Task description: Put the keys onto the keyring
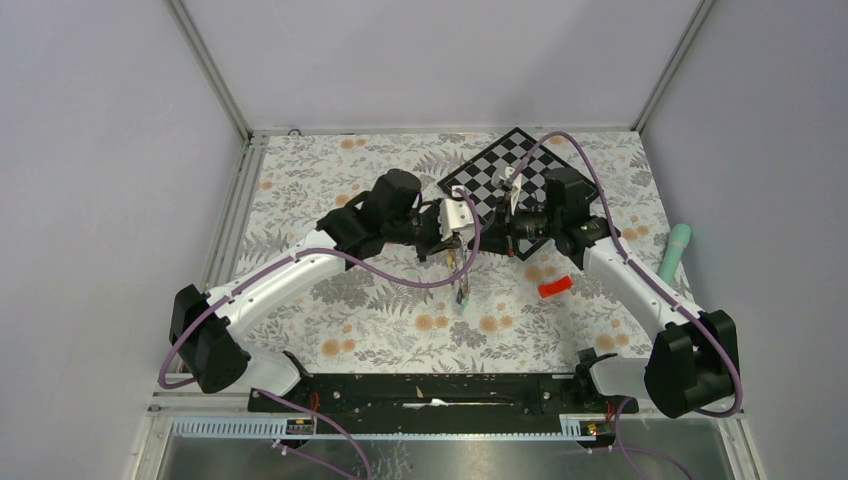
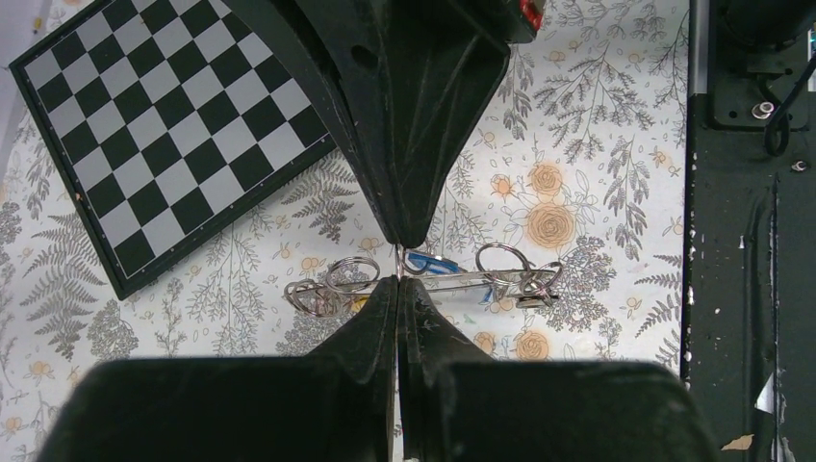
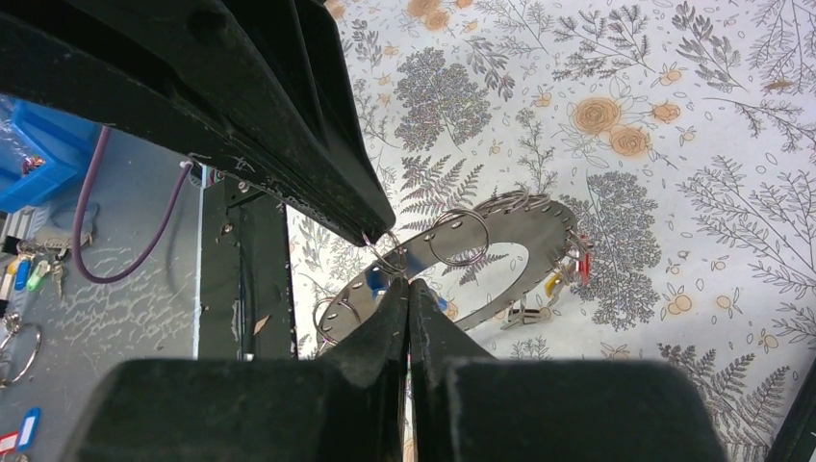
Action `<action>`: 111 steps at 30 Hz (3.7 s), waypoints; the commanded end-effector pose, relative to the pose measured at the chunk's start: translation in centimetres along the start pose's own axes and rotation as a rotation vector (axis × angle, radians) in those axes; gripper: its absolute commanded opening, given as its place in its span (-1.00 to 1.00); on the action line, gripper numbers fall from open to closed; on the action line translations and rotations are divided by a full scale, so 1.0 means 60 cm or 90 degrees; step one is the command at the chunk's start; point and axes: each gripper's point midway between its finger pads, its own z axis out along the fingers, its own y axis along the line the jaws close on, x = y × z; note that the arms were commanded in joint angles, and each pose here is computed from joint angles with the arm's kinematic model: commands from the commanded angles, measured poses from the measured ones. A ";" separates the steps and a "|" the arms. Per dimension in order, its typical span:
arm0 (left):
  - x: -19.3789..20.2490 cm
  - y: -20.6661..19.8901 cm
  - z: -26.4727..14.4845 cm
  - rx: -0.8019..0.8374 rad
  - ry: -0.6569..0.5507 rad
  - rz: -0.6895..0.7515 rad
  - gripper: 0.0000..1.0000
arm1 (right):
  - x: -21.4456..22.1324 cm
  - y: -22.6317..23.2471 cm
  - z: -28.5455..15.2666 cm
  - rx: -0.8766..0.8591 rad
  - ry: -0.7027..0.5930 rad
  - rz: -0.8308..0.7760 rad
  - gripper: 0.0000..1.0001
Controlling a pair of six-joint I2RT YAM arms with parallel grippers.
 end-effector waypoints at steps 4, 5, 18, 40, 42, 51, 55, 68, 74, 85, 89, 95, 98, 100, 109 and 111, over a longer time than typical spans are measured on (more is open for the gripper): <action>-0.064 -0.001 -0.028 0.010 -0.092 0.020 -1.00 | -0.009 0.015 -0.004 -0.015 -0.022 -0.061 -0.50; -0.066 -0.001 -0.028 0.013 -0.096 0.017 -1.00 | -0.011 0.019 -0.006 -0.019 -0.023 -0.071 -0.42; -0.082 -0.005 -0.028 0.071 -0.149 -0.060 -1.00 | -0.043 0.057 -0.031 -0.035 -0.019 -0.172 0.09; -0.084 -0.027 -0.021 0.137 -0.176 -0.104 -1.00 | -0.057 0.068 -0.027 -0.065 -0.035 -0.163 -0.11; -0.083 -0.026 -0.021 0.137 -0.177 -0.106 -1.00 | -0.054 0.070 -0.026 -0.070 -0.035 -0.158 -0.15; -0.086 -0.024 -0.022 0.140 -0.182 -0.114 -1.00 | -0.052 0.073 -0.021 -0.084 -0.038 -0.145 -0.45; -0.087 -0.023 -0.024 0.139 -0.184 -0.114 -1.00 | -0.046 0.072 -0.019 -0.086 -0.035 -0.139 -0.47; -0.083 -0.019 -0.024 0.136 -0.185 -0.118 -1.00 | -0.051 0.077 -0.019 -0.096 -0.038 -0.137 -0.92; -0.070 -0.015 -0.022 0.128 -0.182 -0.101 -1.00 | -0.064 0.075 -0.026 -0.074 -0.026 -0.150 -1.00; -0.031 -0.005 -0.009 0.103 -0.163 0.029 -0.13 | -0.035 0.062 -0.031 0.018 0.119 -0.168 -1.00; -0.045 -0.005 -0.017 0.108 -0.169 0.057 -0.01 | -0.023 0.055 -0.033 0.042 0.158 -0.180 -1.00; -0.056 -0.017 -0.024 0.140 -0.179 0.077 0.00 | -0.017 0.048 -0.033 0.060 0.196 -0.189 -1.00; -0.058 -0.023 -0.020 0.162 -0.187 0.075 -0.09 | -0.016 0.047 -0.031 0.062 0.199 -0.194 -1.00; -0.062 -0.026 -0.016 0.178 -0.193 0.072 -0.17 | -0.016 0.048 -0.029 0.059 0.200 -0.194 -1.00; -0.062 -0.021 0.004 0.190 -0.191 0.076 -0.23 | -0.018 0.055 -0.025 0.046 0.189 -0.195 -1.00; -0.060 -0.021 0.006 0.192 -0.190 0.077 -0.24 | -0.018 0.056 -0.024 0.044 0.186 -0.194 -1.00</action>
